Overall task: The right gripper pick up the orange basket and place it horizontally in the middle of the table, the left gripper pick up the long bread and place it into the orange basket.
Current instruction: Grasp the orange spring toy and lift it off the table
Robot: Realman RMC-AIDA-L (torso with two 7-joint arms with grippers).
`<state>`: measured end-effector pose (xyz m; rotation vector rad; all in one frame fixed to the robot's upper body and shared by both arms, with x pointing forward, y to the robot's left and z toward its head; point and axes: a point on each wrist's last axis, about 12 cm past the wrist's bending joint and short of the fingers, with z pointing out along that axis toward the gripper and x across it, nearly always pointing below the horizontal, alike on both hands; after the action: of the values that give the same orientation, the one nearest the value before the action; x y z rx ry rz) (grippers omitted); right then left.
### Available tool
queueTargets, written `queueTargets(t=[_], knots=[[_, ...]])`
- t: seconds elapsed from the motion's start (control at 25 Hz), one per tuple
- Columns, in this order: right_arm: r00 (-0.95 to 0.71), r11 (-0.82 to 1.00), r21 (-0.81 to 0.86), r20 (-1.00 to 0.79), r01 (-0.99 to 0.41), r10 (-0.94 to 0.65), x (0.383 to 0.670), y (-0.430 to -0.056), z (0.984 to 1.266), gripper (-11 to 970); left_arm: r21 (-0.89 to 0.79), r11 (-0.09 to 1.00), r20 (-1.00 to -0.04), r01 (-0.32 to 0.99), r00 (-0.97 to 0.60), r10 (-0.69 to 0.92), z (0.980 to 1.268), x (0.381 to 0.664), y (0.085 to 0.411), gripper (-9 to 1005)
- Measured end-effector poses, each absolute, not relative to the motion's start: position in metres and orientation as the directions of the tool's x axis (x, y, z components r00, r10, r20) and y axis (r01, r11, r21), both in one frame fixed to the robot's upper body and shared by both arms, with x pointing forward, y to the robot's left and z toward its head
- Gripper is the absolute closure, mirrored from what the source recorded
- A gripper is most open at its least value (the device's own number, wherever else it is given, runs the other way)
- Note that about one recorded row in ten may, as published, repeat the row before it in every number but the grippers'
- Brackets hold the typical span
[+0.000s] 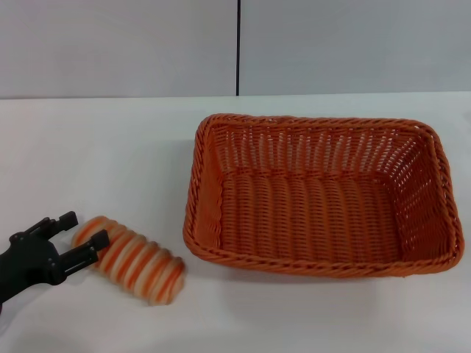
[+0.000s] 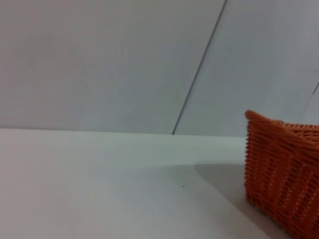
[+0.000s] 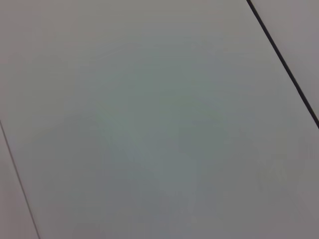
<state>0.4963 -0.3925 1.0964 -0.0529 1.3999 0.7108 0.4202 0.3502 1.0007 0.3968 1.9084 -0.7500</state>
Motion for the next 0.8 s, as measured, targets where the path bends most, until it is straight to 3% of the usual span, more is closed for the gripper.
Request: queueTargets(t=[0.8], knots=[[0.000, 0.795, 0.372, -0.906, -0.479, 0.423, 0.4966, -0.3918, 1.0956, 229, -0.335, 0.728, -0.887, 0.598, -0.461, -0.029, 0.9983, 0.4202, 0.3441, 260]])
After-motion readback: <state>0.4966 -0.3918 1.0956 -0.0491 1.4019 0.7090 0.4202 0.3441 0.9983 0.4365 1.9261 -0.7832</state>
